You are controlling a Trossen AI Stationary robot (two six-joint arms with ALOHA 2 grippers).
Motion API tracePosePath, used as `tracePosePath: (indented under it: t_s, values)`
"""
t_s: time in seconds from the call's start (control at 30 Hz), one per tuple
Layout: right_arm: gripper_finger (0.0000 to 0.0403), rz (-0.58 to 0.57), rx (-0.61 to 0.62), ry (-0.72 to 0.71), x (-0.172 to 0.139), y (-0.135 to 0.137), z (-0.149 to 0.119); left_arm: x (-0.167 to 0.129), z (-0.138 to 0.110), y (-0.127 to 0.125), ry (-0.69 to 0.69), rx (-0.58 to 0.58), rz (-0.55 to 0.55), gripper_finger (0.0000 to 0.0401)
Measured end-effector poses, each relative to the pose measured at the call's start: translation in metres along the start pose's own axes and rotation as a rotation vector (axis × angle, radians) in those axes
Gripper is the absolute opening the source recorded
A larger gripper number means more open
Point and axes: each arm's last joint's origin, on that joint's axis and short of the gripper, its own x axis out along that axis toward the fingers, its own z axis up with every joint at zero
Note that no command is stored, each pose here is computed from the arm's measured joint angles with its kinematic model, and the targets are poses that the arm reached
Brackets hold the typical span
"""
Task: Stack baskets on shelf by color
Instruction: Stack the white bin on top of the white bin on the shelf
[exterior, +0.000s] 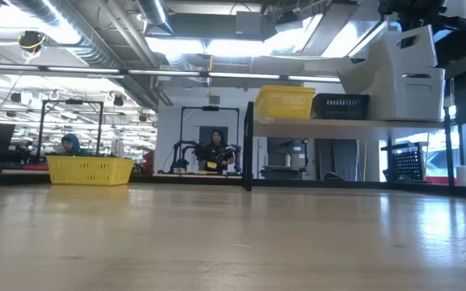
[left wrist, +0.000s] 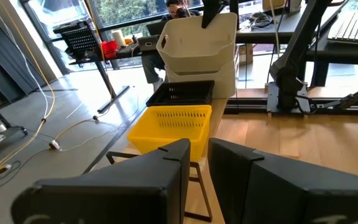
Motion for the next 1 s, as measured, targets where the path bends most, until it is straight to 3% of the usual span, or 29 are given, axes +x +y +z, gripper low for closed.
tracePosePath:
  t_s: [0.43, 1.0]
  values:
    - [0.004, 0.001, -0.004, -0.001, 0.0, 0.0001, 0.0001, 0.0, 0.0, 0.0, 0.0, 0.0, 0.0, 0.0049]
    - [0.009, 0.003, 0.009, -0.013, -0.0003, 0.0003, 0.0009, 0.0, 0.0001, 0.0, -0.001, 0.0, 0.0, 0.0049]
